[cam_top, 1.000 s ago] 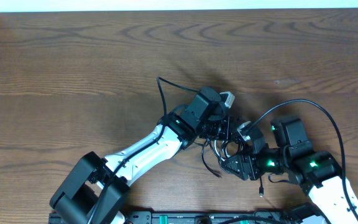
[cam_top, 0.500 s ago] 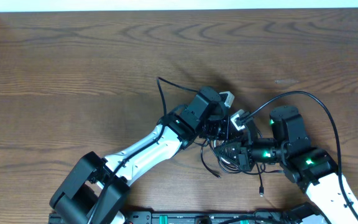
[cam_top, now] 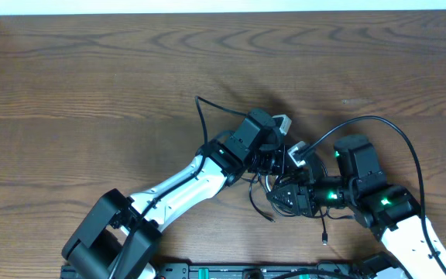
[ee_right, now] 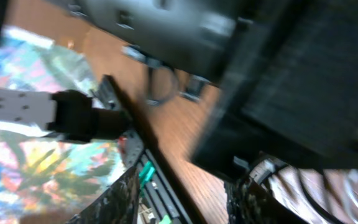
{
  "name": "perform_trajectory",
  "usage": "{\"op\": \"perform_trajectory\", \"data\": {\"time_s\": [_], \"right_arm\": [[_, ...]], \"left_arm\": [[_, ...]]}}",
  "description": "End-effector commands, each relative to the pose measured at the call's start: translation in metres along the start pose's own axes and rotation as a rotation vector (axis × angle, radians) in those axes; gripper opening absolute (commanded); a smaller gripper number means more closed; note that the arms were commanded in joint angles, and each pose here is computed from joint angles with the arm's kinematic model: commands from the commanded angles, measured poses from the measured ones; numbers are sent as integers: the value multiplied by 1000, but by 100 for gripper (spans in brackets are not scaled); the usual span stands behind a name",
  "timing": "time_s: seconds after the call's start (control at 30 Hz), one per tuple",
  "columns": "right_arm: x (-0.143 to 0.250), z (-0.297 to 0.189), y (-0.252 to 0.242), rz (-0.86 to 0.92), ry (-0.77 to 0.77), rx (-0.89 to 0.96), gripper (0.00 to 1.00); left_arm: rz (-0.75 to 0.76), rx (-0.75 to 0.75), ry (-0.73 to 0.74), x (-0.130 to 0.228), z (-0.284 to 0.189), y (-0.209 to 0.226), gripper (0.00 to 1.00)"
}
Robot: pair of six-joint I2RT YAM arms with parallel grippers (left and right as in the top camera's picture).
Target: Untangle cables
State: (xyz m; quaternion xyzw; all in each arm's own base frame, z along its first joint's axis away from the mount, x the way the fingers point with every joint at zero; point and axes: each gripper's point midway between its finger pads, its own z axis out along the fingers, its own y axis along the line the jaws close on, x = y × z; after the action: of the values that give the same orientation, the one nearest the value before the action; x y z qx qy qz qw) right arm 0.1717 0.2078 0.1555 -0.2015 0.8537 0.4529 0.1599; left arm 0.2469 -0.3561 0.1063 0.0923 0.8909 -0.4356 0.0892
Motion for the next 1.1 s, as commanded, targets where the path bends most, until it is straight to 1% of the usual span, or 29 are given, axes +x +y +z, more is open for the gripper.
{"op": "perform_trajectory", "data": {"time_s": [0.0, 0.03, 0.1, 0.17, 0.23, 0.33, 0.43, 0.5, 0.6, 0.7, 0.87, 1.07], "right_arm": [[-1, -2, -13, -17, -4, 90, 45], [0, -2, -15, -13, -3, 102, 45], [-1, -2, -17, -20, -4, 116, 51], [-2, -3, -22, -19, -10, 145, 59], [0, -3, -27, -12, -7, 173, 62], [7, -4, -29, 13, 19, 182, 62], [17, -4, -31, 46, 54, 188, 59], [22, -5, -30, 61, 70, 183, 56], [24, -4, -25, 69, 81, 154, 54], [24, -3, -16, 68, 85, 104, 47], [21, -2, -5, 54, 78, 42, 31], [19, -2, -2, 44, 72, 24, 27]], "left_arm": [[-9, -35, -25, -6, -1, 4, 9], [-10, -36, -23, -5, -1, 4, 9], [-10, -36, -23, -5, -1, 4, 9], [-11, -36, -23, -5, -1, 4, 9], [-11, -36, -23, -5, -1, 4, 9], [-11, -36, -23, -5, -1, 4, 9], [-11, -35, -23, -5, -1, 4, 9], [-11, -35, -24, -6, -1, 4, 9], [-11, -35, -24, -6, -1, 4, 9], [-11, -35, -24, -6, -1, 4, 9], [-10, -35, -24, -6, -1, 4, 9], [-11, -35, -23, -5, -1, 4, 9]]}}
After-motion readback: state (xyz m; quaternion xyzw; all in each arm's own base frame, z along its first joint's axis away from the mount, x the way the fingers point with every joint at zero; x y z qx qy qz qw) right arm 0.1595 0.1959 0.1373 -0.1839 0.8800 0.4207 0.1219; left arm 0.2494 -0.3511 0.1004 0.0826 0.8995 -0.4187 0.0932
